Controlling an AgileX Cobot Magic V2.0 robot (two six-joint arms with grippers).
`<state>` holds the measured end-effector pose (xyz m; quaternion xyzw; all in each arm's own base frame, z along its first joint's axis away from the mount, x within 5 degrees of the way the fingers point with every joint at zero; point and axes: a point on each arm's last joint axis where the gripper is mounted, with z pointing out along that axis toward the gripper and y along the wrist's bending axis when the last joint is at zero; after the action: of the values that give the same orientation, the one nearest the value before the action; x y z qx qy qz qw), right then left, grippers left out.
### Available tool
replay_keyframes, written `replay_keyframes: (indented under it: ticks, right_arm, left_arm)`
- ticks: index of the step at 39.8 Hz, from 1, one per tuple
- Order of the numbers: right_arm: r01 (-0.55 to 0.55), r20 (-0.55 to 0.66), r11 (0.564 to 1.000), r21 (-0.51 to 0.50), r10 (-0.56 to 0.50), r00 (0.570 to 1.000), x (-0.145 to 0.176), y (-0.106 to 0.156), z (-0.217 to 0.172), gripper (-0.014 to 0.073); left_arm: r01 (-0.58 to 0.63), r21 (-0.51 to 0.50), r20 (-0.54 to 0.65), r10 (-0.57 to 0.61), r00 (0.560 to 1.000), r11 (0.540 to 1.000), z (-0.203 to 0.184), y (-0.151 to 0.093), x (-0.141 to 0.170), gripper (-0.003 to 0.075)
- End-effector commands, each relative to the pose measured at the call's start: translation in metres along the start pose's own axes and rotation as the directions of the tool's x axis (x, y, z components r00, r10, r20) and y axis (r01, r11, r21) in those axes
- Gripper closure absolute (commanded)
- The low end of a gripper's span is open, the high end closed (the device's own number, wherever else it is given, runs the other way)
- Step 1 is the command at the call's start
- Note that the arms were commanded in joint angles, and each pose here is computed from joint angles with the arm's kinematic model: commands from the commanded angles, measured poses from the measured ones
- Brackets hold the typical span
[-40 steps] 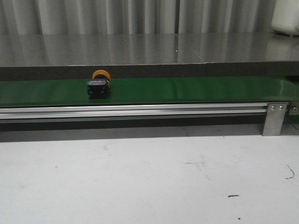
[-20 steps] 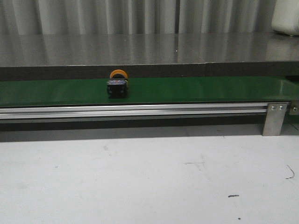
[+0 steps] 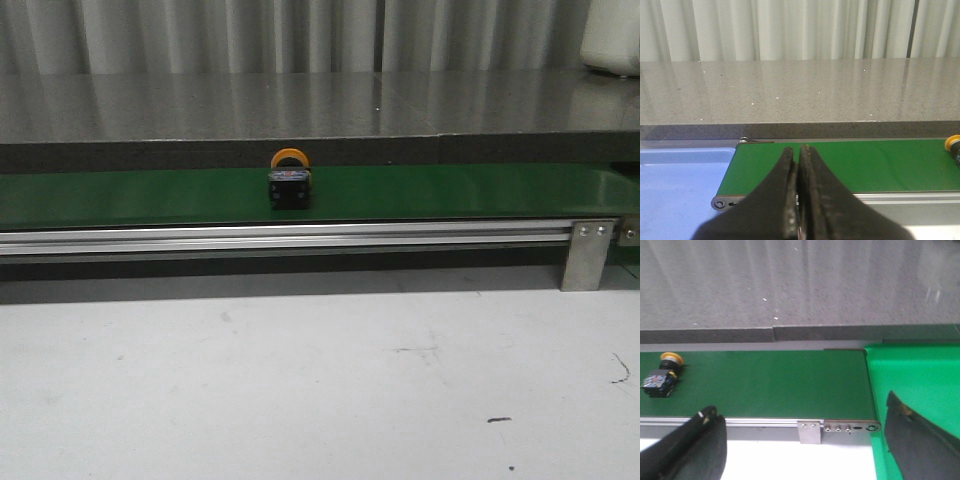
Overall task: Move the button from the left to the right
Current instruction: 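Bring the right gripper over the belt as the button travels toward it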
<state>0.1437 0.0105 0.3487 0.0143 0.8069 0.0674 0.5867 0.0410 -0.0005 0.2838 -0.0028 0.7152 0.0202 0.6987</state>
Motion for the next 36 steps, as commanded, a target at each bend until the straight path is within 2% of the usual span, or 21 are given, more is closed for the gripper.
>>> replay_keyframes:
  ticks: [1, 7, 15, 23, 36]
  right_arm:
    - [-0.035, -0.001, 0.999, 0.028, 0.035, 0.999, -0.031, -0.003, 0.019, -0.0059]
    - [-0.039, -0.142, 0.998, 0.040, 0.045, 0.989, -0.050, -0.004, 0.057, -0.0059]
    - [-0.047, -0.219, 0.998, 0.037, 0.054, 0.974, -0.070, -0.005, 0.099, -0.0059]
    - [-0.046, -0.329, 0.999, -0.023, 0.036, 0.944, -0.069, 0.013, 0.137, -0.0059]
    - [-0.075, -0.425, 0.997, -0.033, 0.054, 0.904, -0.061, 0.017, 0.191, -0.0059]
  left_arm:
    - [0.008, -0.004, 0.097, -0.008, 0.995, 1.000, -0.001, 0.001, -0.015, 0.0741]
    - [0.008, -0.004, 0.097, -0.008, 0.995, 1.000, -0.001, 0.001, -0.015, 0.0741]
    - [0.008, -0.004, 0.097, -0.008, 0.995, 1.000, -0.001, 0.001, -0.015, 0.0741]
    - [0.008, -0.004, 0.097, -0.008, 0.995, 1.000, -0.001, 0.001, -0.015, 0.0741]
    - [0.008, -0.004, 0.097, -0.008, 0.995, 1.000, -0.001, 0.001, -0.015, 0.0741]
